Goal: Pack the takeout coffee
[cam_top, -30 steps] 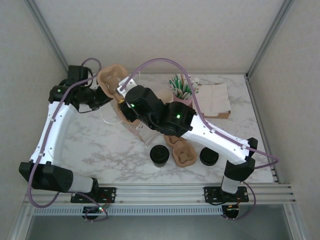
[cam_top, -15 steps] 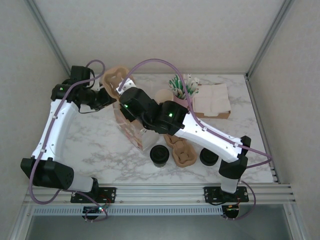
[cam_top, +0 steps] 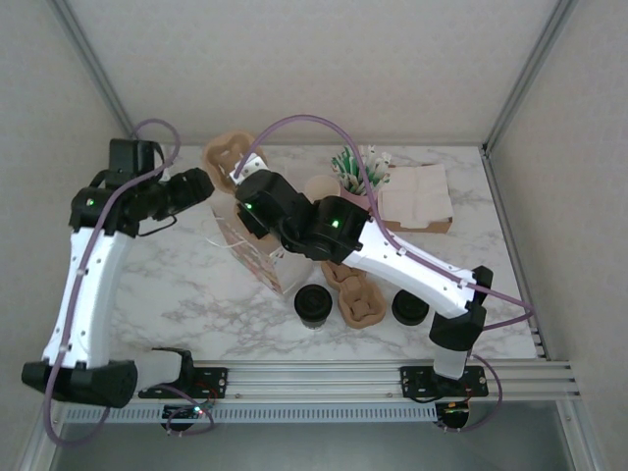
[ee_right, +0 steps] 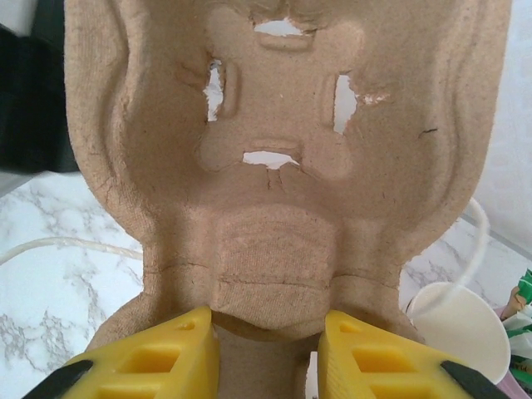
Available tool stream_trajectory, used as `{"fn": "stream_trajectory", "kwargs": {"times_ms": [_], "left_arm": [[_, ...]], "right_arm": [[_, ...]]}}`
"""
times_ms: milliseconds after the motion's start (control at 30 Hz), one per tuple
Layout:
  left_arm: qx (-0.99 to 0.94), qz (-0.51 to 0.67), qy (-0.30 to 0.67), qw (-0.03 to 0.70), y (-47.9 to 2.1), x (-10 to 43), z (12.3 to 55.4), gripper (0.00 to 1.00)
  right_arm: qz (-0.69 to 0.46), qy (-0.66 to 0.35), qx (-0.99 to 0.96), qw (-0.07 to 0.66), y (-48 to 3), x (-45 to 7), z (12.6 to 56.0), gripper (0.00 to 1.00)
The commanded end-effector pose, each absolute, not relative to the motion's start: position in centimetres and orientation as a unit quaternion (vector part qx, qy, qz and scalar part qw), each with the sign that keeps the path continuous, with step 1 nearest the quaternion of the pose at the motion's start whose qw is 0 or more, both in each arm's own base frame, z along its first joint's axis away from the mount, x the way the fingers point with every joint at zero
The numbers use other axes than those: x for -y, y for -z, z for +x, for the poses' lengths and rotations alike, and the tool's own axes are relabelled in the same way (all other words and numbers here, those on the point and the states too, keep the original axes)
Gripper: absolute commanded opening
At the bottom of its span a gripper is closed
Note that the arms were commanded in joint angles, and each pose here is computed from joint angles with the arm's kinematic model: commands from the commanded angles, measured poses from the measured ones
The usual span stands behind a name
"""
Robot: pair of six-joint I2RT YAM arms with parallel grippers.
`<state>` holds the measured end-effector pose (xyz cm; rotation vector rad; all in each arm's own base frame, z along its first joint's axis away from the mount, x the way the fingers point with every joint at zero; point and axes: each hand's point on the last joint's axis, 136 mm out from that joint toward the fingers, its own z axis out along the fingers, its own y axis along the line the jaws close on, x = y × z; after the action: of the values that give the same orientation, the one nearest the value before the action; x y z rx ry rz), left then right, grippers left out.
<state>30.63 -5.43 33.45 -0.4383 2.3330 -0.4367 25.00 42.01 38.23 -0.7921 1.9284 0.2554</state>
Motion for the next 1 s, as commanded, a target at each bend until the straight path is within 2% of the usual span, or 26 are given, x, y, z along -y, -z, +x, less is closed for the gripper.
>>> {"fn": "stream_trajectory", "kwargs": {"times_ms": [0,267,967], "left_arm": [[-0.888,-0.224,0.122,0.382,-33.5,2.6,29.8,0.77],[-0.877,-0.269,0.144,0.370,-31.6,2.0,30.1,0.76],[-0.902,-0.242,0.144,0.328,-28.9,2.8,31.0,0.75]], "right_arm": [[-0.366,-0.103,-0.798,0.468,-37.1,-41.5,25.3,0.33],[-0.395,-0.080,-0.811,0.425,-34.0,-41.9,26.6,0.32],[-0.444,-0.035,-0.826,0.345,-29.8,-41.7,27.0,0.32]]}}
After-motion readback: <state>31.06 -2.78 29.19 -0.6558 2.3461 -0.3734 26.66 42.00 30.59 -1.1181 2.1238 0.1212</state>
